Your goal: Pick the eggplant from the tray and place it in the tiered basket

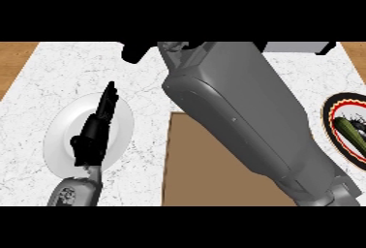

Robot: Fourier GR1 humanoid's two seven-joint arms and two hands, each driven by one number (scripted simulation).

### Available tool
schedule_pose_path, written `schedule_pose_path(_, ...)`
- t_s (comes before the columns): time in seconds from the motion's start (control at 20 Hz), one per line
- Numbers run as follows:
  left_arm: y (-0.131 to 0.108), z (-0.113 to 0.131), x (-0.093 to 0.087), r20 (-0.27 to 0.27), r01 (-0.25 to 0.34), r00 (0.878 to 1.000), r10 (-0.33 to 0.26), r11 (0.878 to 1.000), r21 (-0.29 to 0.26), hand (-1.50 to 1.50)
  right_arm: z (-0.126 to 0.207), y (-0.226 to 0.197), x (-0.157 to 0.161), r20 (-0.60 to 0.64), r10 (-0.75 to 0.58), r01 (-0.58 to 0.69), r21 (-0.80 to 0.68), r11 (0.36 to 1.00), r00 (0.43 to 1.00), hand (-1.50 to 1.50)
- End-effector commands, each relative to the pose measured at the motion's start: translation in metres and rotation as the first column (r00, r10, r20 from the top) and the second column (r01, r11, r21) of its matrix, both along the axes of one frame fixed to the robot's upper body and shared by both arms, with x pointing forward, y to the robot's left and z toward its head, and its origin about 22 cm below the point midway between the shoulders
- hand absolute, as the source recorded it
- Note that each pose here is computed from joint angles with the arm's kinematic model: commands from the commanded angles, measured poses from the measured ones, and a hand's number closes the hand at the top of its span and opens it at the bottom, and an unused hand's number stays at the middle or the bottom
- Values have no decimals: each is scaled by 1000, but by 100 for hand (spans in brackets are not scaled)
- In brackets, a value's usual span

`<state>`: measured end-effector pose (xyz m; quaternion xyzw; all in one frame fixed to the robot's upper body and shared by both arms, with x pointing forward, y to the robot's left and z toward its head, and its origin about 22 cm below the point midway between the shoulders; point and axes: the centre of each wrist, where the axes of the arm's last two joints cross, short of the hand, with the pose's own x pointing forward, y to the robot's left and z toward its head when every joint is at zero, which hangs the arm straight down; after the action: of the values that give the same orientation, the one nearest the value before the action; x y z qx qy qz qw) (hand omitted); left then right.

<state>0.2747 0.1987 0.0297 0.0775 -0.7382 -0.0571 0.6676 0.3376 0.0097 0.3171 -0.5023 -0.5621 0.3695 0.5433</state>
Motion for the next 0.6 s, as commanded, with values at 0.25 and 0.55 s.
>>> schedule_pose_path(0.25, 10, 10, -9, 10, 0, 1000, 0, 1000, -5, 0, -26, -22, 48, -26, -163, 161, -69, 985, 986, 150)
schedule_pose_path(0.55, 6, 0, 6, -2, -24, 1000, 24, 1000, 9, 0, -42, -39, 72, -30, -186, 182, -100, 978, 982, 150)
